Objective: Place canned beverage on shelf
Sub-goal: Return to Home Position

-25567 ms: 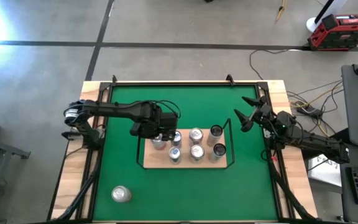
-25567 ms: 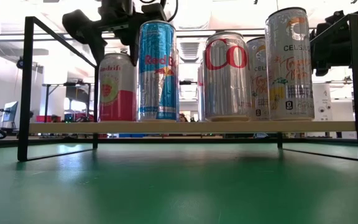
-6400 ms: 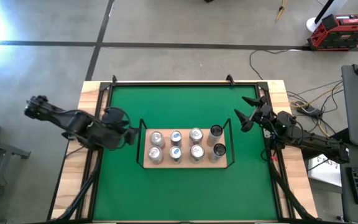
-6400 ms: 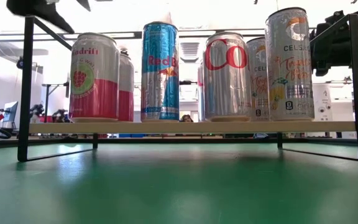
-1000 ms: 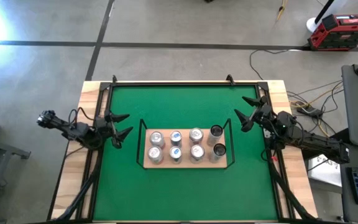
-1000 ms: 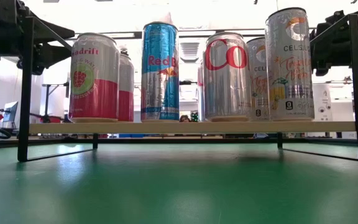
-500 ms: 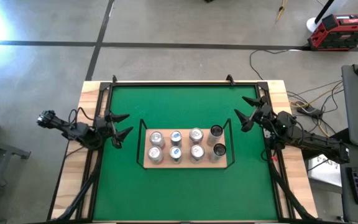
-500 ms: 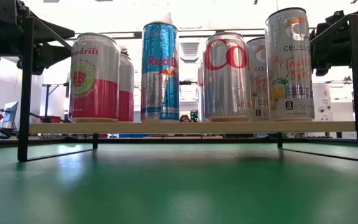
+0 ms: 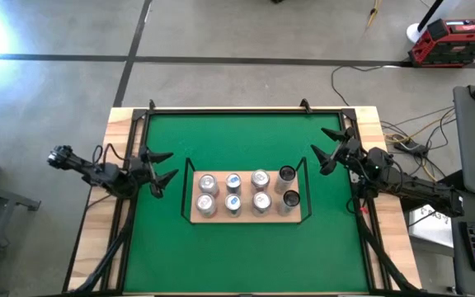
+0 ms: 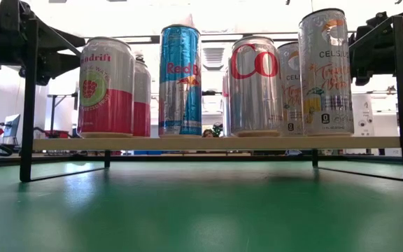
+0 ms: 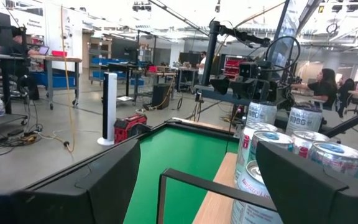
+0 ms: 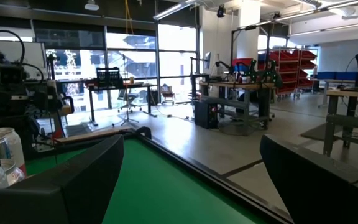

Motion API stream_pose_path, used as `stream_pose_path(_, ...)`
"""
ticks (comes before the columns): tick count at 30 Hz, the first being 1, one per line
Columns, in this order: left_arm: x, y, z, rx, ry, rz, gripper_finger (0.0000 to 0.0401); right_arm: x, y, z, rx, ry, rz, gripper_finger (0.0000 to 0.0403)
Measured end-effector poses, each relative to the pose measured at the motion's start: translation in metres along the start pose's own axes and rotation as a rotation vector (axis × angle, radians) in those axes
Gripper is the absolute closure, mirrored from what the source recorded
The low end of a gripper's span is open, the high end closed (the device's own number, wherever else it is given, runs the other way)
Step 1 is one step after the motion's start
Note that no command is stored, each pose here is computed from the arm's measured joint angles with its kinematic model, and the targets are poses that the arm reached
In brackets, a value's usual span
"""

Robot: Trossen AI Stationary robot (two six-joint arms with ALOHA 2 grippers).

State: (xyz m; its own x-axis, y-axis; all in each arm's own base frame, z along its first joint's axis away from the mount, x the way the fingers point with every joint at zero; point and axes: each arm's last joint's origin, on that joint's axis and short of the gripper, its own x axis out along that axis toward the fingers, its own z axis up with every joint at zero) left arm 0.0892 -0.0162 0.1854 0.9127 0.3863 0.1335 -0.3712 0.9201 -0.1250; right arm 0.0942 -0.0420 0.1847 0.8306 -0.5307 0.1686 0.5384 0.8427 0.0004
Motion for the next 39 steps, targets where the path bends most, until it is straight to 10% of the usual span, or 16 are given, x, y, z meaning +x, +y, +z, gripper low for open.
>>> stream_pose_path(39,0.0015,-0.0016,-0.0028,0.024,0.023,0.0,0.0097,0.0,0.0,0.0,-0.001,0.0,0.0,0.0035)
